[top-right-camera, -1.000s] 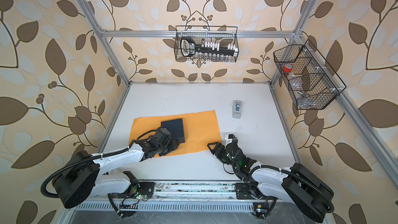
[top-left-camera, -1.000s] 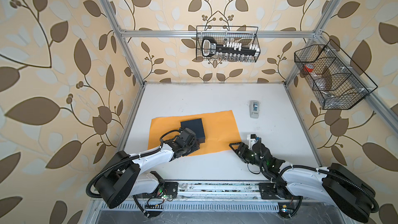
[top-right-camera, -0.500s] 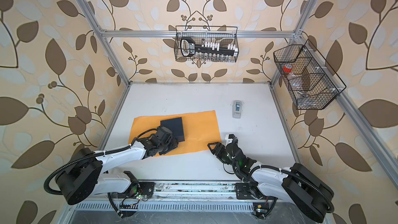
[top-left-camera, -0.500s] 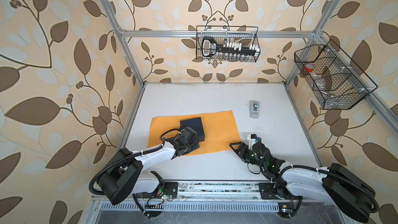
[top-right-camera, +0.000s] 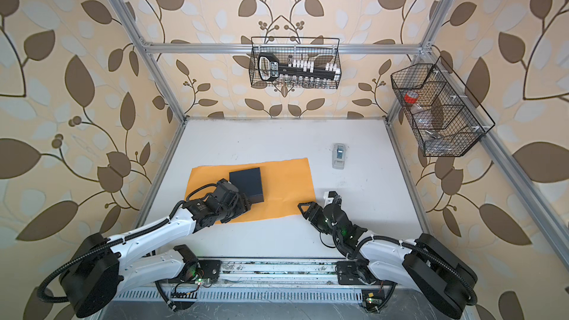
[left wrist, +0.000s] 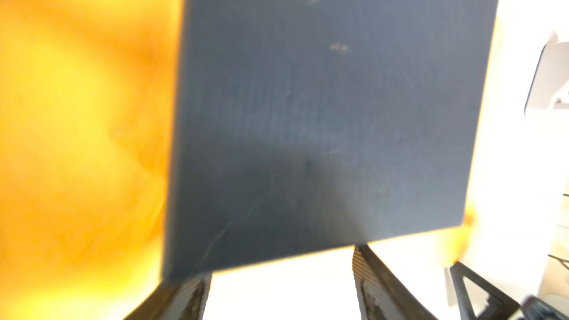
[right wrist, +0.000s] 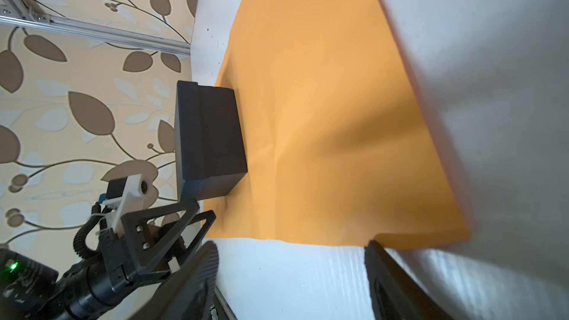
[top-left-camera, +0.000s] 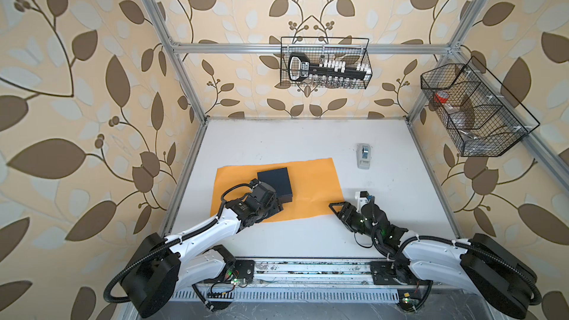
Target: Wrap the gift box in paper
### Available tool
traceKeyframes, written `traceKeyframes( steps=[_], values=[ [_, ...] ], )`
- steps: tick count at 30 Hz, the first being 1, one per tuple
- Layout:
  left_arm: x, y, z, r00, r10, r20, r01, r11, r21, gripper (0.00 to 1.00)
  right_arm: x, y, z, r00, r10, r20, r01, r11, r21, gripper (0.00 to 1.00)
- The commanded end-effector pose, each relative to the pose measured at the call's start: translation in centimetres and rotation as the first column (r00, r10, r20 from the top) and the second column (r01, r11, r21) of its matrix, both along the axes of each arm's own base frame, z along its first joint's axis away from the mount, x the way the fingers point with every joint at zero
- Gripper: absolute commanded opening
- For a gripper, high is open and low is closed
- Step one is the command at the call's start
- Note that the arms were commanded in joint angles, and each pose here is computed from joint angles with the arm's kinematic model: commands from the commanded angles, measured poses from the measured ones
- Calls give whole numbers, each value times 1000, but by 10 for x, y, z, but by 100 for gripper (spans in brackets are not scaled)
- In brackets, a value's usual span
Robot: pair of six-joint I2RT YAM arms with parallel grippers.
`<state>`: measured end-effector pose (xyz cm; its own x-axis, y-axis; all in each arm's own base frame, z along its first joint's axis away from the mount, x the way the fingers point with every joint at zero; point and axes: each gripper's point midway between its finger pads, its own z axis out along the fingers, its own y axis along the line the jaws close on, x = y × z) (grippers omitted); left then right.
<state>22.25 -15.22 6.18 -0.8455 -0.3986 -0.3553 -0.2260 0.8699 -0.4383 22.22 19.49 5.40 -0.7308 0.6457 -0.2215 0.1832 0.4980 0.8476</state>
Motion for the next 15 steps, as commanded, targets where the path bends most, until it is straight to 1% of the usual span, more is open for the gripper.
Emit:
traceKeyframes(
  steps=[1,4,6,8,10,11,15],
  values=[
    [-4,9,28,999,-25,33,24,999,31,82,4,-7,-3,999,-31,-7,31,999,-16,76],
    [-1,16,56,994,-33,101,28,998,53,90,7,-8,-3,999,-32,-14,31,999,-16,75],
    [2,19,71,989,-44,139,34,997,71,95,4,-15,-7,998,-45,-34,43,997,-67,75],
    [8,23,79,987,-52,152,39,995,88,99,5,-25,-6,998,-56,-26,52,990,-132,81],
    [16,26,81,989,-55,138,44,996,80,99,7,-40,-4,996,-78,-32,70,980,-187,88],
    [20,28,80,990,-53,129,44,996,72,99,8,-45,-3,996,-86,-31,78,976,-202,89],
    [41,41,81,992,-29,119,24,999,40,99,11,-56,-1,994,-100,-34,91,973,-211,92]
  ],
)
